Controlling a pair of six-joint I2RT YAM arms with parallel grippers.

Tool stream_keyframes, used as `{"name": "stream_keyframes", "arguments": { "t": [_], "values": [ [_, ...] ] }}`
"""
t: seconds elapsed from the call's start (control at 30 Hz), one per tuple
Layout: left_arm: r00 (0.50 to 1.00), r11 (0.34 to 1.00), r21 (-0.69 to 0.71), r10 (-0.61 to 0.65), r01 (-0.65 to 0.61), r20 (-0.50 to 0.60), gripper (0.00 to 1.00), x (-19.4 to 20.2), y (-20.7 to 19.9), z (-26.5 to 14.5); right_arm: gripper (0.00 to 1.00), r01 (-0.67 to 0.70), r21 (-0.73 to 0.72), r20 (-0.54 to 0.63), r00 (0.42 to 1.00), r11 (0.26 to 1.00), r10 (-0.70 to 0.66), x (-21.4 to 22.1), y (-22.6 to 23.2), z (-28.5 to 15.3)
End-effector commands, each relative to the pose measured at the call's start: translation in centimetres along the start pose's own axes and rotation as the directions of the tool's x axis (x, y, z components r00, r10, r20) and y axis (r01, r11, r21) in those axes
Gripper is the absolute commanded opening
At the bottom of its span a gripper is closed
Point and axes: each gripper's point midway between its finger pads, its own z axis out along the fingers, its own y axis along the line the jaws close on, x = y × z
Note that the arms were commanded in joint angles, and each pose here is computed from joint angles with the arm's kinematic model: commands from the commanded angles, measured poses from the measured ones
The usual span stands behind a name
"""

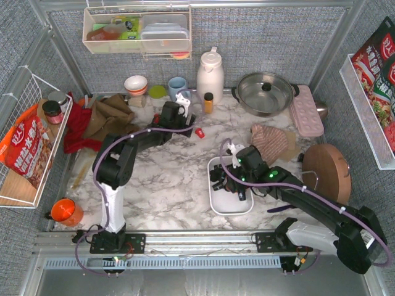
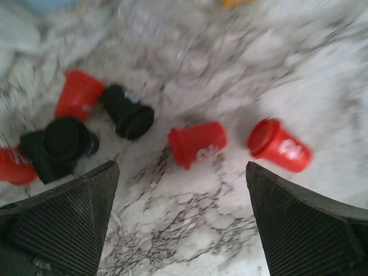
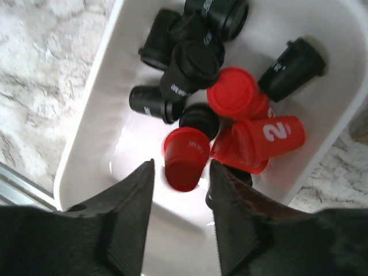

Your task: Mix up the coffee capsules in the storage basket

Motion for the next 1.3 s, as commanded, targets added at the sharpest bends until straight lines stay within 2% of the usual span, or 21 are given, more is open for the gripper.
{"name": "stream_keyframes", "arguments": {
  "t": [0.0, 0.13, 0.43, 0.8, 0.87, 1.0, 1.27],
  "values": [
    [0.978, 0.998, -0.058, -0.026, 0.014, -0.207, 1.0, 4.5, 1.3, 1.0, 0.52, 0.025, -0.037, -0.097, 0.995, 0.999, -0.029, 2.4, 0.4, -0.2],
    [0.97, 0.996, -0.09, -0.045, 0.024, -0.24, 0.97, 5.1, 1.8, 2.7, 0.58, 0.023, -0.054, -0.074, 0.997, 0.998, -0.027, 2.2, 0.6, -0.1],
    [0.969, 0.987, -0.153, -0.075, 0.039, -0.235, 0.85, 4.9, 2.7, 4.7, 0.59, -0.008, -0.13, -0.006, 1.0, 0.991, 0.008, 1.1, 2.1, -0.4],
    [0.985, 0.997, -0.032, -0.079, 0.075, -0.151, 0.83, 2.8, 0.6, 5.1, 0.59, -0.007, -0.151, 0.057, 0.998, 0.989, 0.016, 0.3, 2.4, -1.4],
    [0.988, 0.997, 0.02, -0.07, 0.073, -0.135, 0.8, 2.4, -0.2, 5.1, 0.59, -0.006, -0.151, 0.06, 0.998, 0.988, 0.015, 0.3, 2.4, -1.5],
    [0.99, 0.995, 0.068, -0.07, 0.079, -0.12, 0.66, 2.2, -1.1, 5.4, 0.59, -0.002, -0.148, 0.061, 0.998, 0.989, 0.011, 0.4, 2.4, -1.6],
    [0.984, 0.996, 0.064, -0.058, 0.07, -0.168, 0.57, 3.1, -1.0, 5.0, 0.59, -0.002, -0.149, 0.064, 0.998, 0.989, 0.011, 0.3, 2.4, -1.7]
  ]
}}
